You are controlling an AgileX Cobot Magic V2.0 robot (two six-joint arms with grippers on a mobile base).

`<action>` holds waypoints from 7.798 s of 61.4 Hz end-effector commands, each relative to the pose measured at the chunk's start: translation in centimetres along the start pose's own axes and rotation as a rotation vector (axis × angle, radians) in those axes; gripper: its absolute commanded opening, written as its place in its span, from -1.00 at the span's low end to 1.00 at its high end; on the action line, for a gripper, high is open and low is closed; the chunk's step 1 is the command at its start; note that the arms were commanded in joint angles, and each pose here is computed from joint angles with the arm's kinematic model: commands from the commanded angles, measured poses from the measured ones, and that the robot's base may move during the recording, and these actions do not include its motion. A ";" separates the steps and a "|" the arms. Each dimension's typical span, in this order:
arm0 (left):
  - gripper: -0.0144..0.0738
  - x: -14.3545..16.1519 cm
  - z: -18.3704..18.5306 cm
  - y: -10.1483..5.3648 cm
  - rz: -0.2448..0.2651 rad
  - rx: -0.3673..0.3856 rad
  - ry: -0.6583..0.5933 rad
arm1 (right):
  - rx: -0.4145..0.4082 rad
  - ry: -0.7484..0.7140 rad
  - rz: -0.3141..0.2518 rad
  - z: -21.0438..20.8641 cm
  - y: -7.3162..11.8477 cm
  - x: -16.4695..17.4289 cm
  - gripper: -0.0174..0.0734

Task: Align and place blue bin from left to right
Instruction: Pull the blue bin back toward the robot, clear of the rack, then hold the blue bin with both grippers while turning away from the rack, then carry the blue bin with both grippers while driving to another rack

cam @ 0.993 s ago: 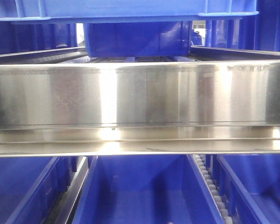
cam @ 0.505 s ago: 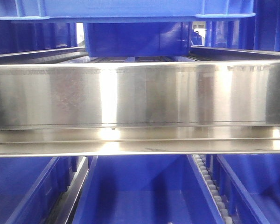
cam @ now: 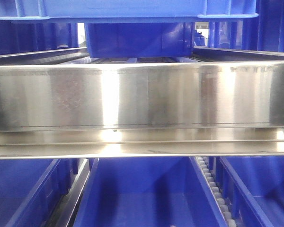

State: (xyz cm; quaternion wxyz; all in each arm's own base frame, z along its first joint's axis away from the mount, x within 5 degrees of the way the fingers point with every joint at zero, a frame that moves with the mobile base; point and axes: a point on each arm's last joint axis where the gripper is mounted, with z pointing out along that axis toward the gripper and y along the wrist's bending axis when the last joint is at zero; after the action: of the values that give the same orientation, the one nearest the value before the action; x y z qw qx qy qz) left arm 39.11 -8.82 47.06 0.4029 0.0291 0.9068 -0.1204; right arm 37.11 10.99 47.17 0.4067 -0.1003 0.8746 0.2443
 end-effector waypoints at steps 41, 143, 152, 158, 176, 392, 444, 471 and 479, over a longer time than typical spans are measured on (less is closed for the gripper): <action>-0.67 -1.2 -2.4 -1.7 -0.009 0.127 -0.138 | -0.067 -0.096 -0.024 -0.9 1.3 -0.9 -0.79; -0.67 -1.2 -2.4 -1.7 -0.009 0.127 -0.138 | -0.067 -0.100 -0.024 -1.0 1.4 -1.0 -0.79; -0.67 -1.2 -2.4 -1.7 -0.009 0.127 -0.138 | -0.067 -0.100 -0.024 -1.0 1.4 -1.0 -0.79; -0.67 -1.2 -2.4 -1.7 -0.009 0.127 -0.138 | -0.067 -0.100 -0.024 -1.0 1.4 -1.0 -0.79; -0.67 -1.2 -2.4 -1.7 -0.009 0.127 -0.138 | -0.067 -0.100 -0.024 -1.0 1.4 -1.0 -0.79; -0.67 -1.2 -2.4 -1.7 -0.009 0.127 -0.138 | -0.067 -0.100 -0.024 -1.0 1.4 -1.0 -0.79; -0.67 -1.2 -2.4 -1.7 -0.010 0.128 -0.140 | -0.067 -0.100 -0.024 -1.0 1.4 -1.0 -0.79; -0.67 -1.2 -2.4 -1.7 -0.010 0.128 -0.140 | -0.067 -0.100 -0.024 -1.0 1.4 -1.0 -0.79; -0.67 -1.2 -2.4 -1.7 -0.010 0.128 -0.140 | -0.067 -0.100 -0.024 -1.0 1.4 -1.0 -0.79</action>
State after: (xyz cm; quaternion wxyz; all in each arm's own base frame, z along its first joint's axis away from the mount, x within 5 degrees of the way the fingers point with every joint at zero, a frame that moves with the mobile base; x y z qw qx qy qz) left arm 39.16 -8.79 47.10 0.4061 0.0285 0.9057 -0.1184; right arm 37.25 11.09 47.02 0.4053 -0.1004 0.8749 0.2453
